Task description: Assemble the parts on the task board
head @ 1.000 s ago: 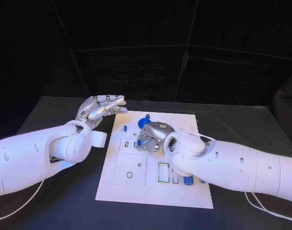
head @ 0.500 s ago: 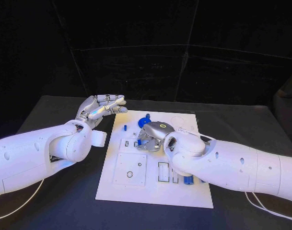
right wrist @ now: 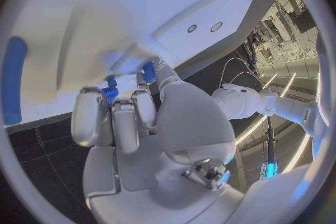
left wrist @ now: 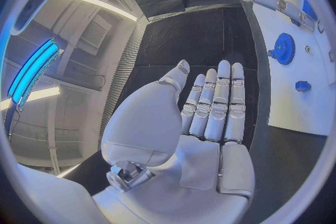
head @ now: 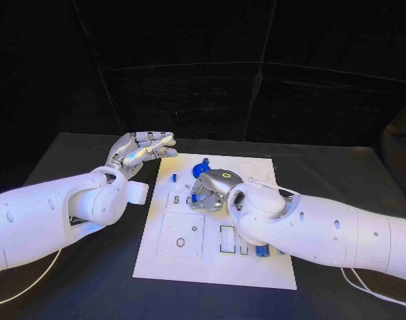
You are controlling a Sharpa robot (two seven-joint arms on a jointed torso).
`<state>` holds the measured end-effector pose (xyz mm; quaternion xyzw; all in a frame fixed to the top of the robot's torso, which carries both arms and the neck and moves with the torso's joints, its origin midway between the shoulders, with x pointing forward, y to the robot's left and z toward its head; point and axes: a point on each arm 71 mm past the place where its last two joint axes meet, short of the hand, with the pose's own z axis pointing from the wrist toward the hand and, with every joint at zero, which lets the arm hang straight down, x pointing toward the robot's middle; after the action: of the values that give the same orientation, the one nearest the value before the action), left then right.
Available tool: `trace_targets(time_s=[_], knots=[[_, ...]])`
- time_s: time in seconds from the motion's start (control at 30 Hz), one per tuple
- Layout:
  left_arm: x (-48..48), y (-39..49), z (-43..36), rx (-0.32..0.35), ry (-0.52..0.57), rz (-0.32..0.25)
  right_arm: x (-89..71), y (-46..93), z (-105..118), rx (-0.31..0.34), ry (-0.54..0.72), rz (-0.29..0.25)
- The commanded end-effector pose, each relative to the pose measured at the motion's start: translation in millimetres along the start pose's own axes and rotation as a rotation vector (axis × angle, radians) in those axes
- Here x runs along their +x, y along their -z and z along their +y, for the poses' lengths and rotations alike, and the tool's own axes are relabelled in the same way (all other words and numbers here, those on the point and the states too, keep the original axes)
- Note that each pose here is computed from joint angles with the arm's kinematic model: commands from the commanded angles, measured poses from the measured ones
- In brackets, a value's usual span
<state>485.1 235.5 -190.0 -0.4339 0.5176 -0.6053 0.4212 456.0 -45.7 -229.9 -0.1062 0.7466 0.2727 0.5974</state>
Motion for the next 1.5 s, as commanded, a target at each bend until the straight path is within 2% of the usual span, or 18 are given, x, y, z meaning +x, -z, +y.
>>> trace_targets(time_s=[0.03, 0.2, 0.37, 0.5, 0.67, 0.8, 0.9, 0.97, 1.07, 1.17, 1.3, 1.37, 1.5], knots=[[1.9, -0.6, -1.4, 0.006, 0.001, 0.016, 4.2, 0.8, -4.1, 0.039, 0.005, 0.011], [2.1, -0.6, -1.4, 0.006, -0.001, 0.018, 0.9, 1.2, -5.0, 0.05, -0.012, -0.035], [2.0, -0.6, -1.4, 0.006, -0.002, 0.02, -3.5, 6.6, -1.4, 0.023, -0.03, -0.116], [0.8, -0.6, -0.9, 0.001, -0.002, 0.024, -8.3, 15.2, 2.5, -0.025, -0.049, -0.174], [-0.1, -0.4, 0.1, -0.014, -0.029, 0.048, -18.5, 32.5, 1.8, -0.102, -0.081, -0.247], [0.2, -0.1, 2.4, -0.043, -0.074, 0.087, -30.6, 46.3, -3.6, -0.174, -0.108, -0.271], [0.9, 0.0, 5.2, -0.079, -0.122, 0.116, -40.6, 53.3, -9.5, -0.215, -0.15, -0.256], [1.8, 0.5, 8.6, -0.125, -0.174, 0.139, -50.1, 58.4, -17.6, -0.222, -0.206, -0.223], [3.0, 1.6, 13.9, -0.22, -0.262, 0.173, -65.4, 65.0, -33.1, -0.195, -0.308, -0.173], [6.3, 2.2, 21.1, -0.404, -0.374, 0.266, -82.2, 73.4, -56.8, -0.123, -0.457, -0.128], [10.0, 0.4, 24.0, -0.598, -0.592, 0.377, -99.7, 85.3, -86.7, -0.04, -0.583, -0.123], [10.4, -3.3, 23.1, -0.661, -0.694, 0.396, -105.8, 89.1, -98.7, -0.012, -0.608, -0.132], [12.8, -11.7, 19.8, -0.736, -0.83, 0.411, -113.2, 92.1, -113.9, 0.017, -0.622, -0.14]])
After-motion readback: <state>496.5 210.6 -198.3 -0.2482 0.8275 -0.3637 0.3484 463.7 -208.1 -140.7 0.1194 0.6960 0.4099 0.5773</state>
